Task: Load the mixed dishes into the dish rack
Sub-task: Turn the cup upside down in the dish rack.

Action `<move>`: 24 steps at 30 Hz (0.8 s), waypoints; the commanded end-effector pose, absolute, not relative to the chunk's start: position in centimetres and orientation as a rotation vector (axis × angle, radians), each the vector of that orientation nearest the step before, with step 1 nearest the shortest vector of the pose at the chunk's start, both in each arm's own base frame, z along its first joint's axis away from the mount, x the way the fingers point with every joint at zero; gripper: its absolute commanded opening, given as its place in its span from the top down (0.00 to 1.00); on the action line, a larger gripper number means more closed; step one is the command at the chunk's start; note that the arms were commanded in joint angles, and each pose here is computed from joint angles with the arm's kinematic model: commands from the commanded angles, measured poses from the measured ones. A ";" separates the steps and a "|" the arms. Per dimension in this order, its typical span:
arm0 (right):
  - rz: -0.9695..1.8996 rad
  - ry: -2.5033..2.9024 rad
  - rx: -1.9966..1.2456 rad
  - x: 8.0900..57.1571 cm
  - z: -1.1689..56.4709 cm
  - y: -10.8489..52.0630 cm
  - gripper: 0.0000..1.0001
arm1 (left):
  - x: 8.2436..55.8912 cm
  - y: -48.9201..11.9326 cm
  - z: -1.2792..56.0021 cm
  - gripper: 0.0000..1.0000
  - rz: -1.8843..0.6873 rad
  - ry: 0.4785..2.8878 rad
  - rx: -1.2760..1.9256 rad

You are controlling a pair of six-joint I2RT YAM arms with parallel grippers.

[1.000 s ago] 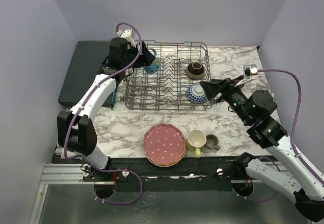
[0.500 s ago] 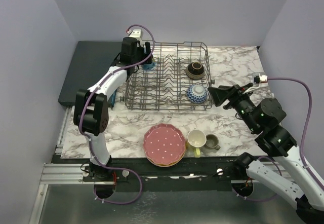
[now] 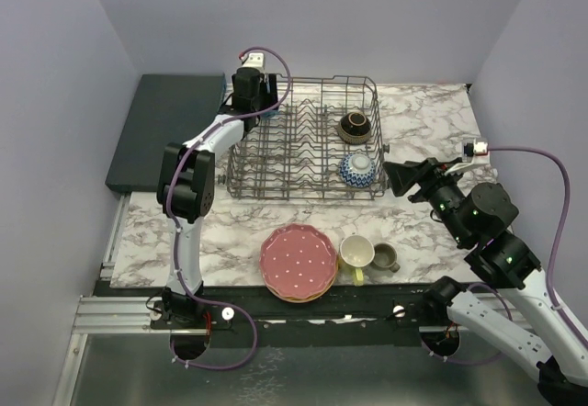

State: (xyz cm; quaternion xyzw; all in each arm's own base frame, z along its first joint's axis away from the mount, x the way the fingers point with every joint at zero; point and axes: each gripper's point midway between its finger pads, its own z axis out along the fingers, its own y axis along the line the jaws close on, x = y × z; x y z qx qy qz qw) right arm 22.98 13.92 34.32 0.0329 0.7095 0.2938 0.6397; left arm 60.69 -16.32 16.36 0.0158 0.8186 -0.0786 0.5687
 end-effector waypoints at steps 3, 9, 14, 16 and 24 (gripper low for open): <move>0.627 1.641 0.115 23.2 33.1 13.2 0.32 | 64.1 -14.2 20.1 1.00 -0.091 1.767 -0.043; 0.627 1.651 0.125 23.4 32.8 13.3 0.32 | 64.1 -13.8 17.8 1.00 -0.098 1.806 -0.081; 0.634 1.667 0.124 23.6 32.3 13.7 0.32 | 64.0 -13.7 15.8 1.00 -0.101 1.840 -0.101; 0.637 1.670 0.124 23.6 32.3 13.8 0.32 | 63.9 -13.5 15.2 1.00 -0.095 1.849 -0.107; 0.631 1.675 0.130 23.7 32.0 13.7 0.31 | 63.7 -13.5 14.0 0.90 -0.099 1.873 -0.116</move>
